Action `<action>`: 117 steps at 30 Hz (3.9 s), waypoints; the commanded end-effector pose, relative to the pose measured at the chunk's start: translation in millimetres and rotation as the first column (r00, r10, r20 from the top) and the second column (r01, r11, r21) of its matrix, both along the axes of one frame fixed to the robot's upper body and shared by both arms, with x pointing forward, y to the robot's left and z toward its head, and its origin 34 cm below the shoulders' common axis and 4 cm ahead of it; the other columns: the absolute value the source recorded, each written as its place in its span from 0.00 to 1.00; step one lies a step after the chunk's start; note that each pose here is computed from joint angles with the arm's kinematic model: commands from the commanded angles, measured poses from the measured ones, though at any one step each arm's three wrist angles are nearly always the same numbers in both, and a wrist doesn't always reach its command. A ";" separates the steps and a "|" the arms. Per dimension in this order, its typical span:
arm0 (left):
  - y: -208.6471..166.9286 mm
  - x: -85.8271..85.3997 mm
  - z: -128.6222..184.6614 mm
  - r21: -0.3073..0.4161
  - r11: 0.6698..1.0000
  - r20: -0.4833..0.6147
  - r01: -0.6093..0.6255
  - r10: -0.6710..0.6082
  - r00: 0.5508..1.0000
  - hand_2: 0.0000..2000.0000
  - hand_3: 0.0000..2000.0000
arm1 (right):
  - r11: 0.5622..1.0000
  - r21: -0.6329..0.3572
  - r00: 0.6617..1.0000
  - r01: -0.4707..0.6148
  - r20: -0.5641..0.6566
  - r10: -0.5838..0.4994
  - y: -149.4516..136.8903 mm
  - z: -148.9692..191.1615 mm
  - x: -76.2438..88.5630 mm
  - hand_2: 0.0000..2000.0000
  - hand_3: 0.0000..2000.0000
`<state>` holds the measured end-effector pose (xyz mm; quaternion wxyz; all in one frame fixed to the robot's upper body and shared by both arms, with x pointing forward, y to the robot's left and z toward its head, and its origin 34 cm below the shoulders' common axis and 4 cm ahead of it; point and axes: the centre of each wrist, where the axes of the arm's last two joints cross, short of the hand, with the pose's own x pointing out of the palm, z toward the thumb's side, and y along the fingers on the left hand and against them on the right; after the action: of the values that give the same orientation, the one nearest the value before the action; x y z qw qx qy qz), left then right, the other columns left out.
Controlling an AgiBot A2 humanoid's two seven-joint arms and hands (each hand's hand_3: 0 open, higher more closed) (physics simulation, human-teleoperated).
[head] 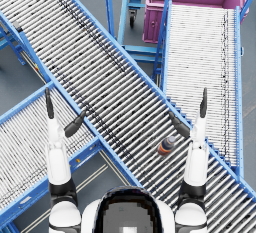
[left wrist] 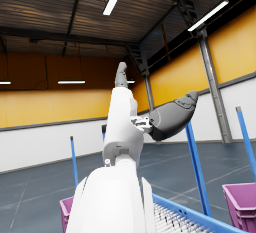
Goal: Pick up the oil and place it on the left assembly line, put the cola on the right, and keep Sprite still
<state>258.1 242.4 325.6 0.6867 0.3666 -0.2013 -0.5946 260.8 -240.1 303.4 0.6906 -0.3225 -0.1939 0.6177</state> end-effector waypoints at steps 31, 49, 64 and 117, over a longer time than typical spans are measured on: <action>-1.1 -4.9 4.8 -0.007 1.000 0.028 0.001 -0.001 1.000 0.00 0.00 | 1.000 0.008 1.000 -0.013 0.009 0.013 4.7 -0.8 -5.2 0.00 0.00; -8.3 -11.2 -5.4 -0.008 1.000 0.006 0.024 -0.023 1.000 0.00 0.00 | 0.956 -0.051 0.864 -0.290 -0.444 0.239 72.7 -124.1 -15.9 0.00 0.00; -14.5 -2.7 -9.7 -0.007 0.999 -0.024 0.047 -0.048 0.999 0.00 0.00 | 0.972 0.013 0.595 -0.234 -0.789 0.154 83.1 -232.1 42.3 0.00 0.00; -34.6 -13.1 1.0 0.007 0.993 0.036 0.116 -0.116 0.993 0.00 0.00 | 0.885 0.402 0.947 0.235 -0.300 -0.116 -124.5 58.8 146.4 0.00 0.00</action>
<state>244.8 207.7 326.1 0.6466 0.3663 -0.2330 -0.6273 416.6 -364.8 330.4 0.8247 -0.0387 -0.1755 0.5363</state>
